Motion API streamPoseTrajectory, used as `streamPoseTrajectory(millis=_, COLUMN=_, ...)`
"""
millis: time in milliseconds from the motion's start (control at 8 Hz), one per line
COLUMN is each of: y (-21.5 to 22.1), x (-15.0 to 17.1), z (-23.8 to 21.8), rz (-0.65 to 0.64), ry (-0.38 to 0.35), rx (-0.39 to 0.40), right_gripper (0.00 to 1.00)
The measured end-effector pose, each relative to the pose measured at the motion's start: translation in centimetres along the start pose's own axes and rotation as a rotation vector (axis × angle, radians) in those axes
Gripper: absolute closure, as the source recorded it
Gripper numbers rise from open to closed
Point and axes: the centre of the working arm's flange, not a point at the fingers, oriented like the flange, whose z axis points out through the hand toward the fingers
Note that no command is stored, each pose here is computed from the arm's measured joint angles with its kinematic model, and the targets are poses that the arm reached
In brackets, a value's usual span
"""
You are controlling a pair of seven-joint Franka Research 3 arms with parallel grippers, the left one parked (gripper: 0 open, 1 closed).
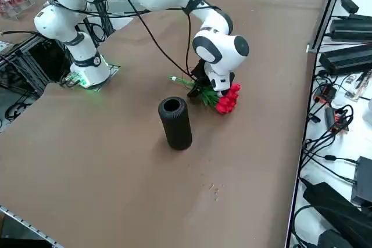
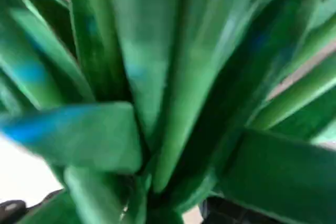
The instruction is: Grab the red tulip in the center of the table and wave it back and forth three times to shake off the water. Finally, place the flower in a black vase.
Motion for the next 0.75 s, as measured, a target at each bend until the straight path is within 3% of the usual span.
streamPoseTrajectory(millis=375, y=-0.04, x=0.08, z=-0.43, rz=-0.001, ry=0.010, rx=0.000, right_gripper=0.28)
streamPoseTrajectory(millis=625, y=-0.04, x=0.10, z=-0.62, rz=-0.001, ry=0.014, rx=0.000, right_gripper=0.24)
streamPoseTrajectory(millis=750, y=-0.03, x=0.10, z=-0.63, rz=-0.001, ry=0.014, rx=0.000, right_gripper=0.12)
